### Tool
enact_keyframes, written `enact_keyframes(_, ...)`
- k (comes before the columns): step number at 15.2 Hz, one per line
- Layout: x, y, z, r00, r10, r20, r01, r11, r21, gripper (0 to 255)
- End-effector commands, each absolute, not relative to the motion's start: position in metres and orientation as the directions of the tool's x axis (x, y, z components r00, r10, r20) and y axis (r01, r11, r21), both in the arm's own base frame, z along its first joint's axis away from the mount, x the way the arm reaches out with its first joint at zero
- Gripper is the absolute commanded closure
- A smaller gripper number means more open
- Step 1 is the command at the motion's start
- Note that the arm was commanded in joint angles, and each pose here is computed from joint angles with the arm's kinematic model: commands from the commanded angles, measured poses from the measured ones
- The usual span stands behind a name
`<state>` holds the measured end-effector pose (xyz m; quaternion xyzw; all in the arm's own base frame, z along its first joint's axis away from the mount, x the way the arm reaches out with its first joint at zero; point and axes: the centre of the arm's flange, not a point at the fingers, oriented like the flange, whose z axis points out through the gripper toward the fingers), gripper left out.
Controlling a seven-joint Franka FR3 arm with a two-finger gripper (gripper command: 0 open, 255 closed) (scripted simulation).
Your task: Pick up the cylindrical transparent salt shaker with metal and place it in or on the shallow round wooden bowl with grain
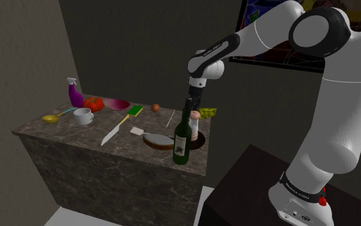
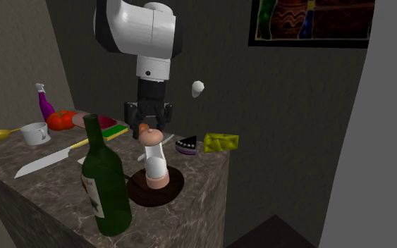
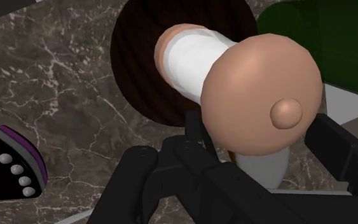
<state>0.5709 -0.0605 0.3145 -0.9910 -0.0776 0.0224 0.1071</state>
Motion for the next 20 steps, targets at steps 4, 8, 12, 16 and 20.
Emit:
enact_keyframes(4,0.571,-0.061,0.315,0.987,0.159,-0.027,0.149,-0.965,-0.216,0)
enact_keyframes(8,0.571,-0.061,0.315,0.987,0.159,-0.028,0.149,-0.965,-0.216,0)
enact_keyframes(12,0.574,-0.071,0.363,0.987,0.159,-0.027,0.149,-0.965,-0.216,0)
enact_keyframes(16,0.574,-0.071,0.363,0.987,0.159,-0.027,0.149,-0.965,-0.216,0)
enact_keyframes(20,0.574,-0.071,0.363,0.987,0.159,-0.027,0.149,-0.965,-0.216,0)
